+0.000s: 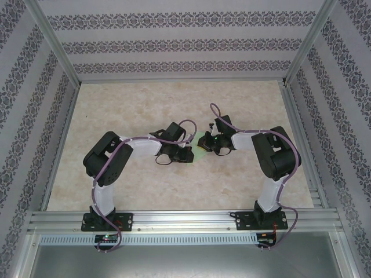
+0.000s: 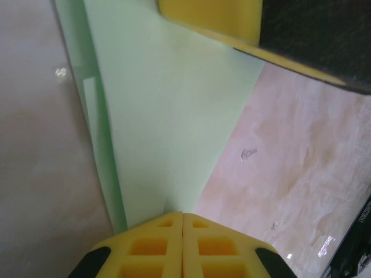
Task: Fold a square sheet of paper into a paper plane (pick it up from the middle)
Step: Fourth fold the wing at the center of the table.
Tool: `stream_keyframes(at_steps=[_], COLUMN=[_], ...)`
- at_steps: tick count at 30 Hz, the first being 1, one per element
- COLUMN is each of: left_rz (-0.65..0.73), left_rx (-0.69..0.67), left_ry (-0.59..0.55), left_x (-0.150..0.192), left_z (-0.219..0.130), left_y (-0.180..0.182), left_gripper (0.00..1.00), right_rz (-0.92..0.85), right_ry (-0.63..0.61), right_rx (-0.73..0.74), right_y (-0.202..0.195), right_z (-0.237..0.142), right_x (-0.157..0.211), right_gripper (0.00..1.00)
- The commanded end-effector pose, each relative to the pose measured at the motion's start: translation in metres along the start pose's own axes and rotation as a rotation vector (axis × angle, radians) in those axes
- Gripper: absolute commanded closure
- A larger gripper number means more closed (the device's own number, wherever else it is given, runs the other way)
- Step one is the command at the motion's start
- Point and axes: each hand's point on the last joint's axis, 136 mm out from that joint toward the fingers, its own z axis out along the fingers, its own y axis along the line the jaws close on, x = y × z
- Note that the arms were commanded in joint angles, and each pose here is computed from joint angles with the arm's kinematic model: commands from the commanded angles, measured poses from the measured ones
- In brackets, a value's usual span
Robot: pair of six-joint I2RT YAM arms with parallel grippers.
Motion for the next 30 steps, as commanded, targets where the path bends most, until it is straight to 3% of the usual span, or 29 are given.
stream_keyframes(at_steps=[1, 16, 23, 30], left_rz=[0.033, 0.004, -0.022, 0.025], left_rx=[-0.016, -0.117, -0.089, -0.003], left_ry=[0.022, 0.033, 0.056, -0.026], left_x=[0.013, 0.023, 0.033, 0.01], left_z=[-0.009, -0.007, -0.003, -0.017], left_y=[-0.004, 0.022, 0.024, -0.007], left_gripper=[0.92, 0.92, 0.93, 0.92], right_rz=[0.08, 0.081, 0.082, 0.08], right_ry=[0.074, 0.078, 0.081, 0.08], right_rx=[0.221, 0.228, 0.232, 0.232], right_y=[-0.066, -0.068, -0.069, -0.069], right_z=[0.015, 0.015, 0.015, 0.015], right_x=[0.031, 0.032, 0.033, 0.032], right_gripper=[0.93, 0.93, 0.93, 0.93])
